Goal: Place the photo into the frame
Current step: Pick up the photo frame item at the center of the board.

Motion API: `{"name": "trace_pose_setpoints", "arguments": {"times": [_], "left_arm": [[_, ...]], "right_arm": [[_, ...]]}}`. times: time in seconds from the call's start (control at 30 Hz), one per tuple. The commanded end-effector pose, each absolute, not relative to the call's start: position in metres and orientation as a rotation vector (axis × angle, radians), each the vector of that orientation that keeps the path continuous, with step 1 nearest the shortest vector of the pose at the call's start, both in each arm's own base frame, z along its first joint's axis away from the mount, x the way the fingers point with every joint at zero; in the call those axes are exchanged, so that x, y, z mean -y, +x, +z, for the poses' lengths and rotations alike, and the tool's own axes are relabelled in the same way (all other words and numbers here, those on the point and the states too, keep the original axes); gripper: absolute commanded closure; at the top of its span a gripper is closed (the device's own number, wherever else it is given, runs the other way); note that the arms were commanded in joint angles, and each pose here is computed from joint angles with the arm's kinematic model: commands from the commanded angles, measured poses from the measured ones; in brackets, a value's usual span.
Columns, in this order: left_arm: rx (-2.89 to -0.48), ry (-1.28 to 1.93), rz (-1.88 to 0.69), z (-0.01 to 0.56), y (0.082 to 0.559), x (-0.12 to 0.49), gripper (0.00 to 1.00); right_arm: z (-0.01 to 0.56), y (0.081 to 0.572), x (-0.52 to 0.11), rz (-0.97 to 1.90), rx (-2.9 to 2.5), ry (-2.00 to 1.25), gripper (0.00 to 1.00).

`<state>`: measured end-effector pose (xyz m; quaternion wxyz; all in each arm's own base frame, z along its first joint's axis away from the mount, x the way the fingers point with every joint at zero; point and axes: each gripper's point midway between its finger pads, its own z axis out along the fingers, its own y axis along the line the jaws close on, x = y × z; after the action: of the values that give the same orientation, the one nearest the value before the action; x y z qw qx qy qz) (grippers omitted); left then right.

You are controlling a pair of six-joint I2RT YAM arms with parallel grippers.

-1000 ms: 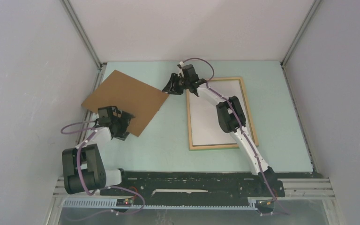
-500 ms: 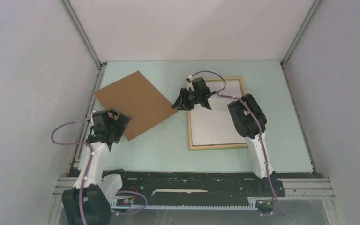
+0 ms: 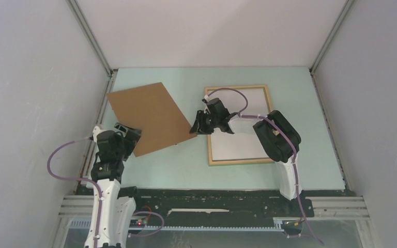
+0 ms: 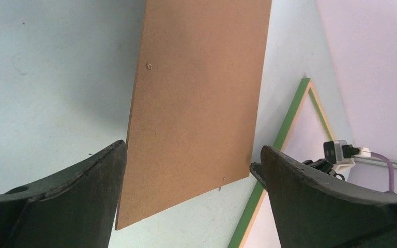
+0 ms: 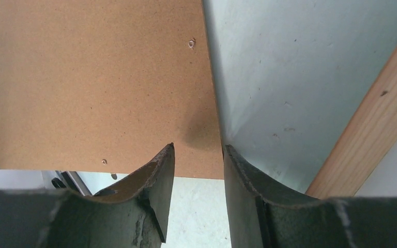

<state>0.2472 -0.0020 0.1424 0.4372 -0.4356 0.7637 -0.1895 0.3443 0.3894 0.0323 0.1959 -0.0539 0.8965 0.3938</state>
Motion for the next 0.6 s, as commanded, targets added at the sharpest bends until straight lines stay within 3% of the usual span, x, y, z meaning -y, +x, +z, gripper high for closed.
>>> {"name": "trace_pose_setpoints", "arguments": {"times": [0.0,0.33,0.57], "left_arm": [[-1.976,-0.967,-0.766,0.17,0.241,0.054,0.1],[-1.936,-0.916,-0.842,0.208,0.238,0.065,0.25],[-1.933,-0.9,-0.905,0.223,0.239,0.074,0.27]], "right_arm": [[0.075,0.28,-0.441,1.367,-2.463,-0.349,0.54],[0.068,0.272,-0.442,1.348,-2.482,-0.37,0.54],[0.069,0.275,-0.441,1.331,-2.466,-0.383,0.54]]}}
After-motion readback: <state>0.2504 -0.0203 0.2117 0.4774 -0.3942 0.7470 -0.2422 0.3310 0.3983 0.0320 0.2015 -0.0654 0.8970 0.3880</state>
